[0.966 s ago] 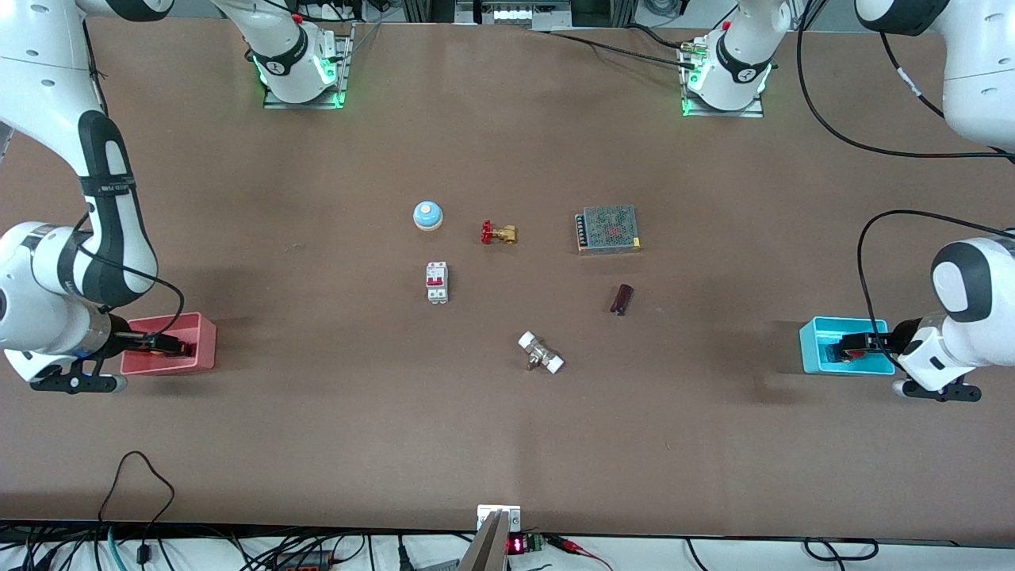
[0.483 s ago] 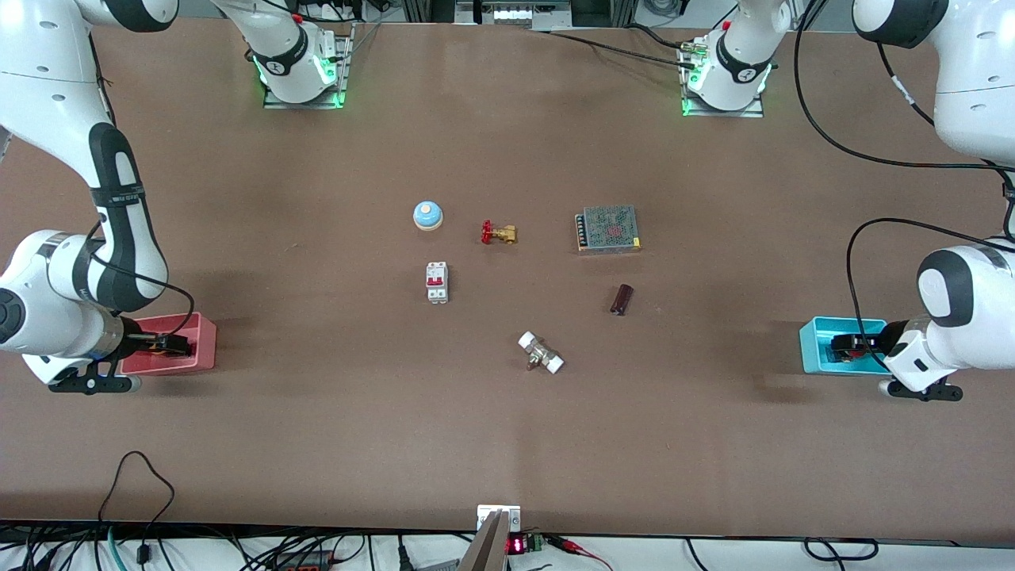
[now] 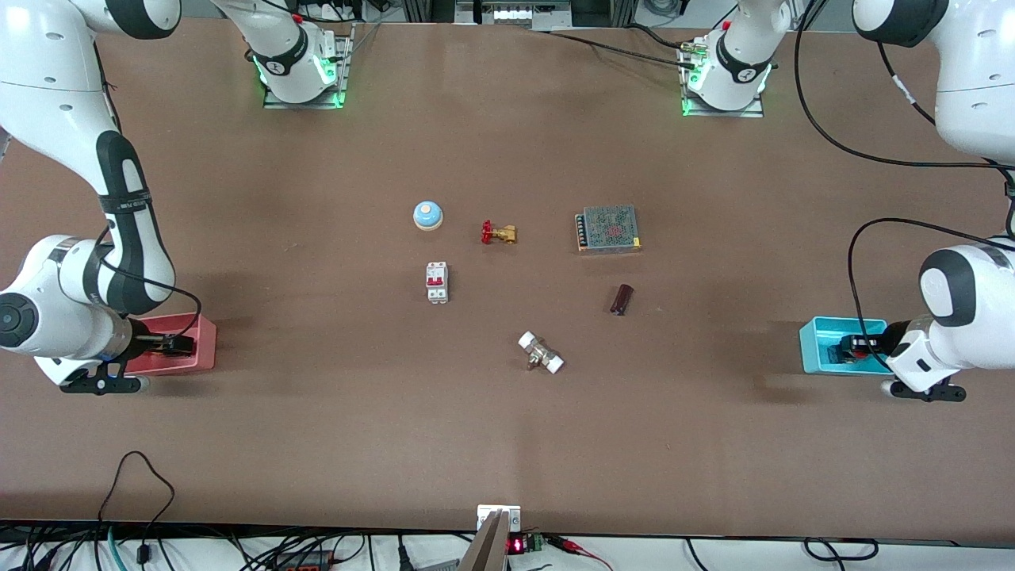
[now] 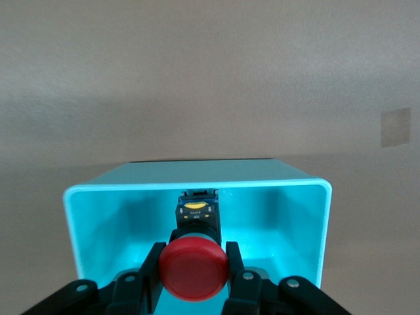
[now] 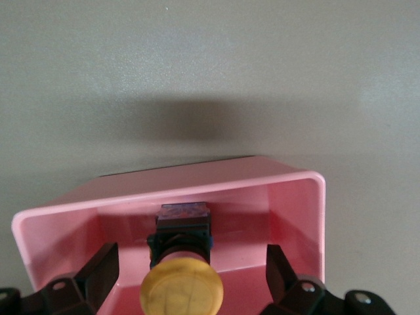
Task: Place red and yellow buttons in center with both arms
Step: 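Close the right gripper on the yellow button while the left gripper grasps the red button, then carry the yellow button with the right gripper while the left gripper carries the red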
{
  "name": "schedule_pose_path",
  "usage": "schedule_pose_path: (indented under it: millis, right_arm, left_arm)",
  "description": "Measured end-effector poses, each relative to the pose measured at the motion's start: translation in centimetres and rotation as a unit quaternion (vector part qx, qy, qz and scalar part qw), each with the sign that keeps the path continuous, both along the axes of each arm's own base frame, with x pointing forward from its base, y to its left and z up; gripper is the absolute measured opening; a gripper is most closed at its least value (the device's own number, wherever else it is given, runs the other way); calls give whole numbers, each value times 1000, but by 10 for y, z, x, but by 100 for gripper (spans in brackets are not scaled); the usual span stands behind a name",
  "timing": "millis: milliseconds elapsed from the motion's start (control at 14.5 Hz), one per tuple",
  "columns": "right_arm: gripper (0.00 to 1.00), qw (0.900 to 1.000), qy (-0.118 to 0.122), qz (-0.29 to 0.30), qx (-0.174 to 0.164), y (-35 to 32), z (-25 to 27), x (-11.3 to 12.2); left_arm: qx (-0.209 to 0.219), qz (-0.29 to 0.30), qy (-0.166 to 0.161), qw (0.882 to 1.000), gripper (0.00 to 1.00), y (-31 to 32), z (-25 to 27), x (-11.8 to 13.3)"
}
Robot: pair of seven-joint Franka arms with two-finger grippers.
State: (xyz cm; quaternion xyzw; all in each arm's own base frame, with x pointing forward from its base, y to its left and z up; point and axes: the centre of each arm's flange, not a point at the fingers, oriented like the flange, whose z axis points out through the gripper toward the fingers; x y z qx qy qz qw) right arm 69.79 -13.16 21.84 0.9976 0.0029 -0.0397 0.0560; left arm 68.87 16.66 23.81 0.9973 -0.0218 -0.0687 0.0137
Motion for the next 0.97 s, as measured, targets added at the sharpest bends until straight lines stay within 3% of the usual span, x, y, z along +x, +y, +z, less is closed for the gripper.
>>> schedule_pose_path:
  millis: [276,414,621,966]
  right_arm:
    - [94,1000,-6,1,-1,0,-1,2]
    - [87,1000,-7,1,-1,-1,-1,2]
    - [65,1000,-8,1,-1,-1,-1,2]
    - [56,1000,-8,0,-1,-1,-1,2]
  left_arm:
    - [18,-9,-23,1000,41,-2,58,3]
    - [18,-13,-26,999,41,-7,91,1]
    - [16,-8,-8,1000,41,-35,124,-6]
    - [13,42,12,999,41,-141,132,-3]
